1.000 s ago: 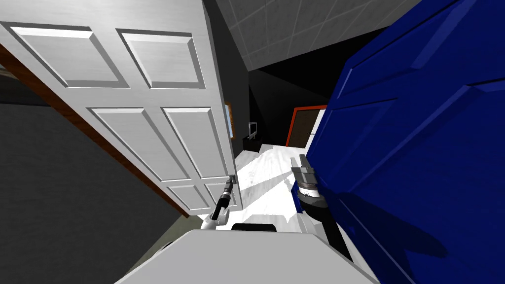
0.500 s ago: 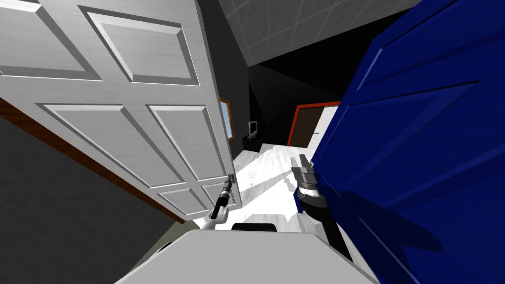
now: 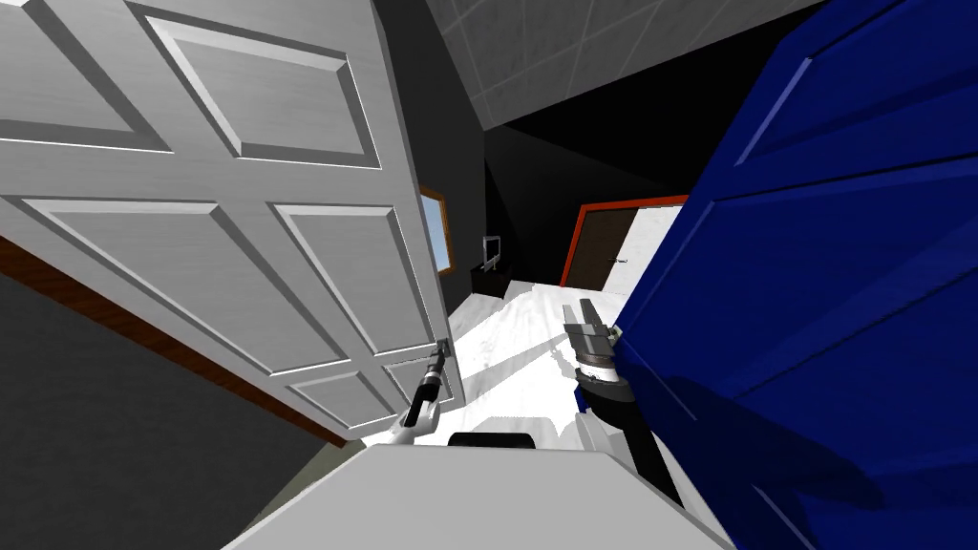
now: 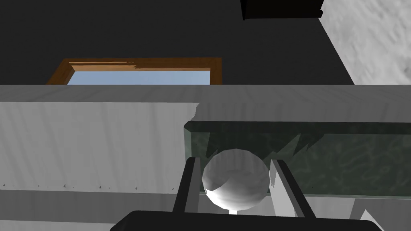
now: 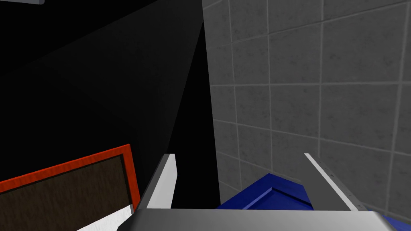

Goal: Push the door open

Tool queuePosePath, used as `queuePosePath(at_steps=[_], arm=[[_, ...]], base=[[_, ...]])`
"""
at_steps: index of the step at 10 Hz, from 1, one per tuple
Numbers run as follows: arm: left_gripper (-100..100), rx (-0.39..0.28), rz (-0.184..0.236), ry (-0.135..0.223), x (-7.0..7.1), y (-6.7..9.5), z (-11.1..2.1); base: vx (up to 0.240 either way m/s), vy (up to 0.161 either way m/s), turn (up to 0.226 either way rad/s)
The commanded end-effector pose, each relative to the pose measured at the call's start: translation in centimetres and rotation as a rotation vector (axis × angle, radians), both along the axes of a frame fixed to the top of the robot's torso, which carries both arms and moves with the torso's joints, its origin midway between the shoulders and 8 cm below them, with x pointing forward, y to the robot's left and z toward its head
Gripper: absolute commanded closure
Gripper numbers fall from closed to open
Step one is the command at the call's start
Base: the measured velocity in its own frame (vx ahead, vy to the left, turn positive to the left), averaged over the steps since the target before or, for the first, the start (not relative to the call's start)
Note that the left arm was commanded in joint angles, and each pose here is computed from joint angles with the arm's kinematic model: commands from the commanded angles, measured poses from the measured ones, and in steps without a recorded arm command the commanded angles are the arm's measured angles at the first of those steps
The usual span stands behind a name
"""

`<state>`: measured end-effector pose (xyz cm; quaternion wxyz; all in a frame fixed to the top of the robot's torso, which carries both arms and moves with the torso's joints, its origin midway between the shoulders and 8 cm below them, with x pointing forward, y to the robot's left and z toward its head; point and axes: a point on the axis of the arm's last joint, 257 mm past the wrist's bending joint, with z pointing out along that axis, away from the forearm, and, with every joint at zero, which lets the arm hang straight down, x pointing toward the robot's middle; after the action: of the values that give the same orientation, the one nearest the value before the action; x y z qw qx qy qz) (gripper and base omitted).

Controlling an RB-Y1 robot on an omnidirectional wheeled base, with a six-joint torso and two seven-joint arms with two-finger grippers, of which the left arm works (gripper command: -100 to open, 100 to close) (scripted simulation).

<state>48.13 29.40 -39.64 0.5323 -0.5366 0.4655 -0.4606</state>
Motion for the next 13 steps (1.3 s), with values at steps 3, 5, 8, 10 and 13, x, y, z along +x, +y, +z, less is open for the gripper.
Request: queuePosePath(at_steps=[3, 5, 8, 10, 13], arm=[[100, 0.009, 0.064, -0.011, -0.1, 3.5, 0.4], [100, 0.008, 0.096, -0.01, -0.3, 4.9, 0.4], [100, 0.008, 0.129, 0.009, -1.0, 6.3, -0.4], [100, 0.006, 0.164, -0.01, -0.9, 7.7, 0.4], [100, 0.004, 0.204, -0.009, -1.3, 9.3, 0.4]], base=[[0.146, -0.035, 0.043], [0.212, -0.074, 0.07], [0.163, -0.054, 0.047], [0.181, -0.074, 0.071], [0.186, -0.045, 0.053]])
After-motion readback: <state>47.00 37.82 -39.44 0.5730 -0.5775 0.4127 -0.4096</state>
